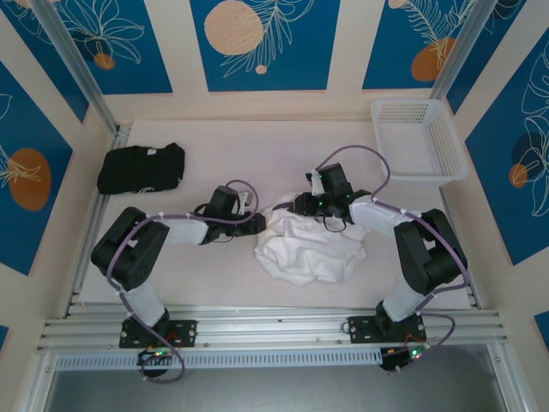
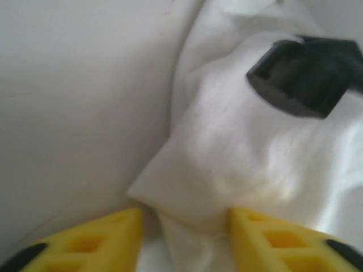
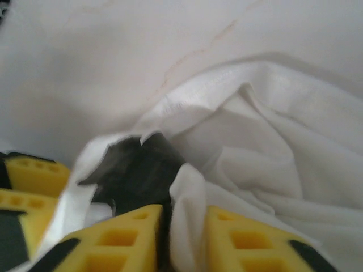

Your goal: Fold the inside-out t-shirt

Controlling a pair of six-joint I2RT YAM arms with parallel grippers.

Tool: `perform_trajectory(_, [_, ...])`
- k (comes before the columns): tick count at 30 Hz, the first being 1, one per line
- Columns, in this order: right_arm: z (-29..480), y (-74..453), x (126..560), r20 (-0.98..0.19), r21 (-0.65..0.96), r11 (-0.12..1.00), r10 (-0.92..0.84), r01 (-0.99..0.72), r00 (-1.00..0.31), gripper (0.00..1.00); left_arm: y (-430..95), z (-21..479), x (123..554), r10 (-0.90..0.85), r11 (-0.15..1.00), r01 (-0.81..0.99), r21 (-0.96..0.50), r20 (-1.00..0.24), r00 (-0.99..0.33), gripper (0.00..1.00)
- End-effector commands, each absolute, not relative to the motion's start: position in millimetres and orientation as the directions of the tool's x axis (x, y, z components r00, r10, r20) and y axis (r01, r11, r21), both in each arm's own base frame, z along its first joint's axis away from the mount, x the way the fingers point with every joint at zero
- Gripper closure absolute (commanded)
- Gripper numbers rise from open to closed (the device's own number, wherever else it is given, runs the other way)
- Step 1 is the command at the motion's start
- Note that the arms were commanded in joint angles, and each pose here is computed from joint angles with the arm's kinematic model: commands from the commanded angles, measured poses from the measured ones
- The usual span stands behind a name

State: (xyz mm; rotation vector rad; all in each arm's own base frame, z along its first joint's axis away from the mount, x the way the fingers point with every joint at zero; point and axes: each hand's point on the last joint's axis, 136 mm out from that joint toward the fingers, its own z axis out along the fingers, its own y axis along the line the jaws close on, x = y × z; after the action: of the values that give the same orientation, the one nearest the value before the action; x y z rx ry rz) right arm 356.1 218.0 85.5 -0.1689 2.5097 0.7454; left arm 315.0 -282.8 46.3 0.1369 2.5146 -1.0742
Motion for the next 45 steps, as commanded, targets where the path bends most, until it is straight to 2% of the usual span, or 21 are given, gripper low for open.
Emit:
perform_trajectory(1, [139,233,383,-0.626,0.513,0.784,0.064,-0.349,-0.777,0.89,-318,92,327,-0.103,0.521,0.339,-0.783,-0.451,-0.886,0.87])
perform_trajectory(2, [152,236,387,-0.647,0.517,0.773,0.071,-0.369,-0.759,0.93,-321,100,332,-0.116,0.493,0.353,-0.795,-0.462,-0.879,0.99])
perform_trajectory(3, [162,237,390,-0.666,0.518,0.764,0.079,-0.385,-0.741,0.96,-322,107,336,-0.132,0.476,0.358,-0.803,-0.468,-0.874,1.00])
perform_trajectory(4, [178,238,392,-0.694,0.516,0.752,0.087,-0.410,-0.715,0.99,-322,117,342,-0.153,0.453,0.368,-0.812,-0.477,-0.865,1.00])
perform_trajectory(7, [235,233,397,-0.779,0.485,0.732,0.111,-0.480,-0.618,1.00,-307,160,361,-0.234,0.421,0.414,-0.807,-0.537,-0.810,1.00])
perform_trajectory(10, [305,225,390,-0.852,0.455,0.684,0.146,-0.570,-0.503,1.00,-291,220,370,-0.264,0.455,0.508,-0.731,-0.656,-0.707,1.00])
perform_trajectory(13, [364,217,365,-0.905,0.396,0.645,0.155,-0.653,-0.396,1.00,-273,288,362,-0.260,0.523,0.610,-0.595,-0.793,-0.551,1.00])
perform_trajectory(17, [393,195,328,-0.947,0.306,0.681,0.148,-0.665,-0.284,1.00,-246,353,329,-0.269,0.576,0.686,-0.443,-0.896,-0.353,1.00])
perform_trajectory(19, [381,180,314,-0.950,0.294,0.727,0.152,-0.621,-0.273,1.00,-242,357,311,-0.246,0.590,0.701,-0.401,-0.916,-0.316,1.00])
perform_trajectory(21, [353,170,307,-0.940,0.310,0.755,0.153,-0.578,-0.305,0.99,-251,341,297,-0.206,0.571,0.719,-0.397,-0.917,-0.343,1.00])
perform_trajectory(26, [254,155,293,-0.853,0.393,0.808,0.144,-0.439,-0.501,0.98,-289,271,268,-0.021,0.512,0.762,-0.396,-0.893,-0.450,1.00])
perform_trajectory(29, [196,155,280,-0.752,0.465,0.812,0.152,-0.352,-0.642,0.96,-304,243,252,0.087,0.478,0.791,-0.381,-0.876,-0.474,1.00])
perform_trajectory(32, [150,165,255,-0.653,0.518,0.795,0.130,-0.315,-0.746,0.94,-294,212,244,0.158,0.520,0.768,-0.374,-0.842,-0.516,1.00])
perform_trajectory(35, [128,180,227,-0.605,0.548,0.756,0.063,-0.358,-0.794,0.94,-274,178,236,0.198,0.587,0.728,-0.354,-0.809,-0.553,1.00])
perform_trajectory(37, [119,196,204,-0.562,0.598,0.693,0.004,-0.403,-0.827,0.94,-262,164,230,0.209,0.623,0.699,-0.352,-0.786,-0.582,1.00])
perform_trajectory(40, [111,227,167,-0.503,0.673,0.577,-0.101,-0.463,-0.858,0.87,-239,146,232,0.199,0.720,0.615,-0.320,-0.754,-0.626,1.00])
perform_trajectory(43, [115,247,141,-0.523,0.656,0.495,-0.246,-0.569,-0.816,0.75,-200,129,243,0.159,0.861,0.456,-0.226,-0.732,-0.662,0.85])
perform_trajectory(45, [128,247,151,-0.579,0.600,0.510,-0.255,-0.617,-0.774,0.67,-184,126,246,0.141,0.901,0.393,-0.182,-0.735,-0.663,0.79])
